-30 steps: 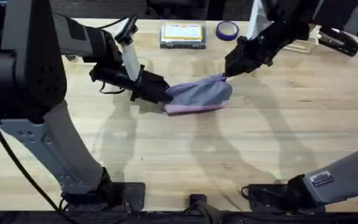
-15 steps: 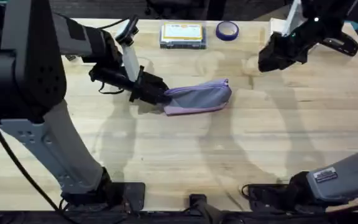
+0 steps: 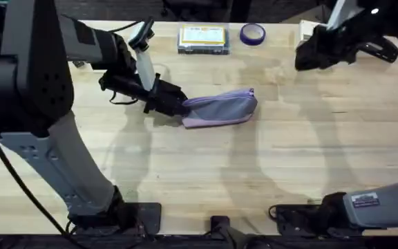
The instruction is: Unzip the bag, pick up the pens from the table one at a time and place them inside, then zip the bag closed.
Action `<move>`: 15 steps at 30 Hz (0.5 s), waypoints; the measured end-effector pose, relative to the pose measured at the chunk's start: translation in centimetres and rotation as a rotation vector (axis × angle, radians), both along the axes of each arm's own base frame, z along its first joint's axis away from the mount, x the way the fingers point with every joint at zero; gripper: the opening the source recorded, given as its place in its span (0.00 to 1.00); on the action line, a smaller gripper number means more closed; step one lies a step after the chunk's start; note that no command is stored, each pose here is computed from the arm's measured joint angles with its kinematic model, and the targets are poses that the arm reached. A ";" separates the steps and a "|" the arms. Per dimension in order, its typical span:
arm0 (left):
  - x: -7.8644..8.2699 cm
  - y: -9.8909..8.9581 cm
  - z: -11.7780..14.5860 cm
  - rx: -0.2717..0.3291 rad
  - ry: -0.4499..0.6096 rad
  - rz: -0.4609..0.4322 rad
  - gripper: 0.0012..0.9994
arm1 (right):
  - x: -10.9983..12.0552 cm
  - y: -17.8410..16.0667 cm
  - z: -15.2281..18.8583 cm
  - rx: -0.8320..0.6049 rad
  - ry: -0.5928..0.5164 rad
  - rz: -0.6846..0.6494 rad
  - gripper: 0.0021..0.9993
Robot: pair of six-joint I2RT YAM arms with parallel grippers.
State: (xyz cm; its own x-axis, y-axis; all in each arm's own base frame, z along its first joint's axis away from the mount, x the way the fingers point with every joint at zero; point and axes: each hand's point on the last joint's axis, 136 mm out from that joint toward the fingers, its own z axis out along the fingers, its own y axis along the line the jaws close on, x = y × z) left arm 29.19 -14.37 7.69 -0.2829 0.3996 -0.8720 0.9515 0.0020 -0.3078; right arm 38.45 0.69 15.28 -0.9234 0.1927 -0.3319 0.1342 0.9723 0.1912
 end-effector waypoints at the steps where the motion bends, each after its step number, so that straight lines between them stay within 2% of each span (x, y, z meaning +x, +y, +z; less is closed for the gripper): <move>1: 0.0 0.0 0.0 0.000 0.000 0.000 0.04 | -0.1 0.0 0.7 0.001 -0.019 0.002 0.03; 2: 0.0 0.0 0.0 0.000 0.000 0.000 0.04 | -0.2 0.1 1.3 0.001 -0.035 0.003 0.05; 4: 0.0 0.0 0.0 0.000 0.000 0.000 0.04 | -0.5 0.1 2.5 -0.001 -0.064 0.006 0.19; 8: 0.0 0.0 0.0 0.000 0.000 0.000 0.04 | -1.4 0.2 4.0 -0.002 -0.091 0.013 0.72; 10: 0.0 0.0 0.0 0.000 0.000 0.000 0.04 | -1.9 0.2 4.4 -0.003 -0.093 0.016 0.94; 11: 0.0 0.0 0.0 0.000 0.000 0.000 0.04 | -2.1 0.3 4.6 -0.004 -0.094 0.020 0.98; 15: 0.0 0.0 0.0 0.000 0.000 0.000 0.04 | -3.0 0.3 5.2 -0.002 -0.090 0.022 1.00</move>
State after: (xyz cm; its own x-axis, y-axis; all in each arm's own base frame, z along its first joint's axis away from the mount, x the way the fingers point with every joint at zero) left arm 29.19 -14.36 7.69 -0.2828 0.3999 -0.8718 0.9515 0.0019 -0.3078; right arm 35.45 1.01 20.46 -0.8940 0.1719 -0.4138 0.0953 0.9753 0.1992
